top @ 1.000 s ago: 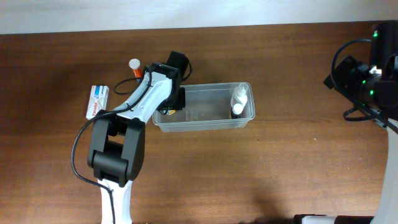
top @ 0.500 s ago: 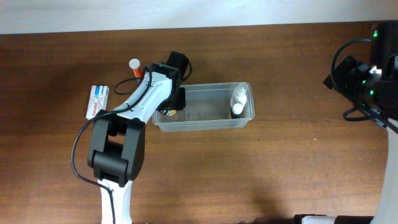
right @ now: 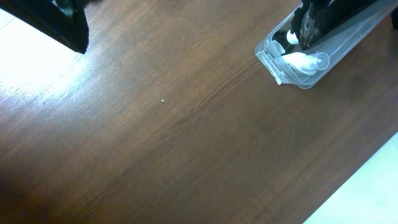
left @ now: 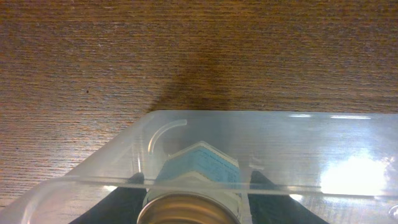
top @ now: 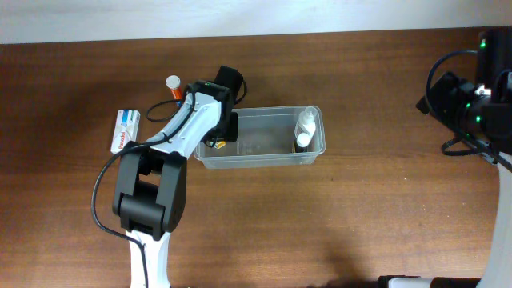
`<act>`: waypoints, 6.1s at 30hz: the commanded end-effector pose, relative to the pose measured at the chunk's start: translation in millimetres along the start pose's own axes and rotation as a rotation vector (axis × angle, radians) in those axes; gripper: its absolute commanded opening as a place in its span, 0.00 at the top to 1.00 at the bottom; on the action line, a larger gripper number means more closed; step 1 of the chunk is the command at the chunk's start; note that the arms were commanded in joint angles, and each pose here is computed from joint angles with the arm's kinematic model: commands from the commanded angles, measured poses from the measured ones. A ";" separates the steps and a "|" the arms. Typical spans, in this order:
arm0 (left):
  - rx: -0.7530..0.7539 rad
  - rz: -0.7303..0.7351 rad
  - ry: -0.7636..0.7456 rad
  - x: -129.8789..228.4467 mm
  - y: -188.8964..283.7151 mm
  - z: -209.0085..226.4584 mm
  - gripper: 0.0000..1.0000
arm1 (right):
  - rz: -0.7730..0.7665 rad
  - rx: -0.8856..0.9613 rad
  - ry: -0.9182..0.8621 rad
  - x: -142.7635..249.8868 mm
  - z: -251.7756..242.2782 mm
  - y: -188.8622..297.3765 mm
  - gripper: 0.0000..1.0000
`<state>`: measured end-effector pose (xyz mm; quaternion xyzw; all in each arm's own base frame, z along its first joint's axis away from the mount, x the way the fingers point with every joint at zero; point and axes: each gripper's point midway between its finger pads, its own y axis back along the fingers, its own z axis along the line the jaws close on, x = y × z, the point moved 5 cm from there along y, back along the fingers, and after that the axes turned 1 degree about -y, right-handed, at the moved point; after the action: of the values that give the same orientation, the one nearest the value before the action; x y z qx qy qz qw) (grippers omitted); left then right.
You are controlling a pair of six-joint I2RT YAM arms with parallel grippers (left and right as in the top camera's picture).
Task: Pack container
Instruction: 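Raise the left gripper out of the container and move left, then grasp the orange-and-white tube with the left gripper, then carry the tube into the container's left end beside the jar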
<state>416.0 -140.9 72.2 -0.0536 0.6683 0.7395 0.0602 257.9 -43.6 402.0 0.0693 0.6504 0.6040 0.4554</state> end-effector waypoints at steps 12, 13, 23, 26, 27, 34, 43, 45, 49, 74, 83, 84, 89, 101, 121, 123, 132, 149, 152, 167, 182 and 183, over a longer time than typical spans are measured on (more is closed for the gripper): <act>0.022 -0.017 0.014 -8.4 15.6 -0.4 0.48 | -0.009 0.013 -0.011 -2.6 -2.9 0.7 0.02; 0.023 -0.020 0.015 -9.5 18.8 -0.1 0.48 | -0.009 0.013 -0.011 -2.6 -2.9 0.7 0.02; 0.048 -0.086 0.024 -15.5 52.3 3.0 0.47 | -0.009 0.013 -0.011 -2.6 -2.9 0.7 0.02; 0.055 -0.107 0.028 -15.2 66.0 5.3 0.48 | -0.009 0.013 -0.011 -2.6 -2.9 0.7 0.02; 0.060 -0.118 0.029 -15.5 71.4 6.0 0.47 | -0.009 0.013 -0.011 -2.6 -2.9 0.7 0.02; 0.094 -0.216 0.032 -10.9 128.0 16.9 0.47 | -0.009 0.013 -0.011 -2.6 -2.9 0.7 0.02; -0.017 -0.395 0.081 18.9 224.8 84.3 0.34 | -0.009 0.013 -0.011 -2.6 -2.9 0.7 0.02; -0.036 -0.413 0.102 20.0 232.6 105.5 0.34 | -0.009 0.013 -0.011 -2.6 -2.9 0.7 0.02; -0.059 -0.390 0.172 17.1 226.8 148.3 0.30 | -0.009 0.013 -0.011 -2.6 -2.9 0.7 0.02; 0.191 -0.386 0.036 -60.8 130.6 153.0 0.22 | -0.009 0.013 -0.011 -2.6 -2.9 0.7 0.02; 0.162 -0.529 -0.043 -93.7 130.4 116.5 0.22 | -0.009 0.013 -0.011 -2.6 -2.9 0.7 0.02; 0.159 -0.535 -0.049 -96.1 128.5 112.9 0.22 | -0.009 0.013 -0.011 -2.6 -2.9 0.7 0.02; 0.140 -0.511 -0.061 -102.9 103.2 103.0 0.21 | -0.009 0.013 -0.011 -2.6 -2.9 0.7 0.02; 0.080 -0.443 -0.043 -107.0 57.6 105.7 0.21 | -0.009 0.013 -0.011 -2.6 -2.9 0.7 0.02; 0.077 -0.382 -0.048 -98.5 45.1 105.0 0.67 | -0.009 0.013 -0.011 -2.6 -2.9 0.7 0.02; 0.075 -0.381 -0.048 -98.4 45.1 105.2 0.77 | -0.009 0.013 -0.011 -2.6 -2.9 0.7 0.02; 0.056 -0.387 -0.044 -98.8 54.2 108.7 0.80 | -0.009 0.013 -0.011 -2.6 -2.9 0.7 0.02; 0.111 -0.438 -0.075 -54.7 206.5 103.1 0.81 | -0.009 0.013 -0.011 -2.6 -2.9 0.7 0.02; 0.129 -0.446 -0.107 -36.3 229.4 93.1 0.81 | -0.009 0.013 -0.010 -2.6 -2.9 0.7 0.02; 0.201 -0.290 -0.341 35.1 248.5 20.7 0.81 | -0.009 0.013 -0.011 -2.6 -2.9 0.7 0.02; 0.179 -0.190 -0.307 37.6 188.3 12.6 0.80 | -0.009 0.013 -0.011 -2.6 -2.9 0.7 0.02; 0.177 -0.184 -0.308 38.2 183.1 12.0 0.80 | -0.009 0.013 -0.011 -2.6 -2.9 0.7 0.02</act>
<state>348.4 -146.9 265.6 0.0007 0.7035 0.6632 0.2555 258.2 -43.6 401.7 0.0696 0.6507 0.6040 0.4549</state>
